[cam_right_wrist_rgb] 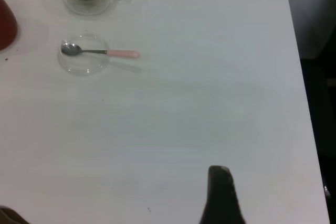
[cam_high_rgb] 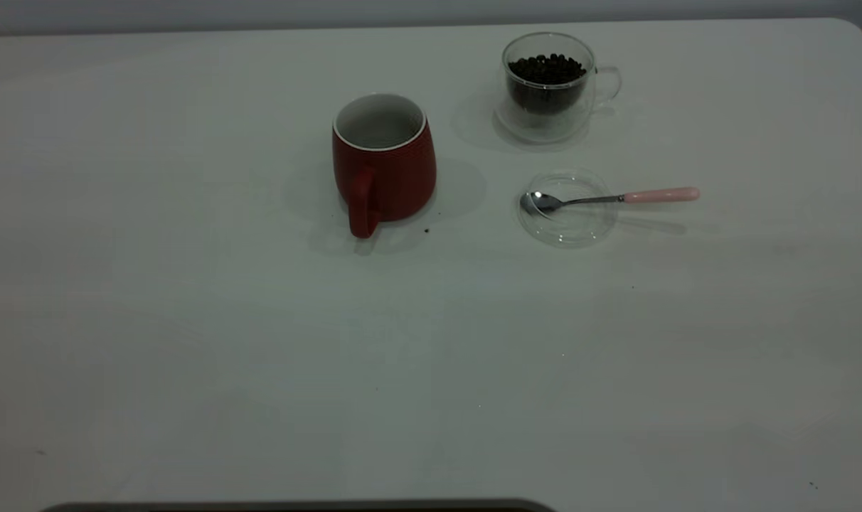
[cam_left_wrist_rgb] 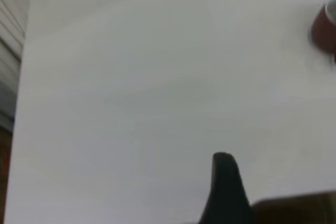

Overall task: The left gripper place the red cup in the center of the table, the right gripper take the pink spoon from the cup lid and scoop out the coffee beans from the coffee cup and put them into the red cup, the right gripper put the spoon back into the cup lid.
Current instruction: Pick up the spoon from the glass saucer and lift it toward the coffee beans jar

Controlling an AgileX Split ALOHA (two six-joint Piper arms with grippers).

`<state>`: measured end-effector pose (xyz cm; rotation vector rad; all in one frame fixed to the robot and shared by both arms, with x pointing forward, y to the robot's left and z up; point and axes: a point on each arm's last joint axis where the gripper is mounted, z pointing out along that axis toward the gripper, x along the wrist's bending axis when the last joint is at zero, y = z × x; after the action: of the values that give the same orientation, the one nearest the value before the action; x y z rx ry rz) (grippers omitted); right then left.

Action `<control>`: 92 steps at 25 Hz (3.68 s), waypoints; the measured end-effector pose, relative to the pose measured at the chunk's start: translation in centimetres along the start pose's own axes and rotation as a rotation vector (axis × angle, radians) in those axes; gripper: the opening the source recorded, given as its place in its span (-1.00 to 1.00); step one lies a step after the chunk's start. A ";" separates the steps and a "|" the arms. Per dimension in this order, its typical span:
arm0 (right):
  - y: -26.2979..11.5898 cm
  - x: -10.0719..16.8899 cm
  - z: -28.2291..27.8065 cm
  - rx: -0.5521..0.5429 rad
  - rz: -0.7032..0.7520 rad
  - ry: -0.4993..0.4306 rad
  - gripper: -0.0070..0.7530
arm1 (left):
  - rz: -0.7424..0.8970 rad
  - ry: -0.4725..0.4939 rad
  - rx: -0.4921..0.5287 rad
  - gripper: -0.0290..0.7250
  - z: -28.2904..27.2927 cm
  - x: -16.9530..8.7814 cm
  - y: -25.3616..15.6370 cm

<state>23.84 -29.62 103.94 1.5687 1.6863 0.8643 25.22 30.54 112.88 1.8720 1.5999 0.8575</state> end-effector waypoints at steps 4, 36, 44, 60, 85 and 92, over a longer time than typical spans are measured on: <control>0.0 0.0 0.0 0.000 0.000 0.000 0.53 | -0.008 -0.013 0.049 0.64 1.9 -0.5 -2.9; 0.0 0.0 0.0 0.000 0.000 0.000 0.53 | -0.095 -0.056 0.103 0.64 5.6 -1.7 -7.6; 0.0 0.0 0.0 0.000 0.000 0.000 0.53 | -0.097 -0.046 -0.021 0.64 4.4 -1.8 -8.8; 0.0 0.0 0.0 0.000 0.000 0.000 0.53 | -0.099 -0.044 -0.043 0.64 4.1 -1.8 -9.0; 0.3 0.0 -0.2 -0.017 0.002 0.004 0.54 | -0.102 -0.045 -0.043 0.64 4.1 -1.8 -9.0; 7.0 0.8 0.3 0.039 0.072 0.134 0.74 | -0.102 -0.045 -0.043 0.64 4.1 -1.8 -9.0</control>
<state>27.90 -28.42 109.55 1.6380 1.7579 0.9986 22.26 30.27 103.22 1.7518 1.6217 0.7950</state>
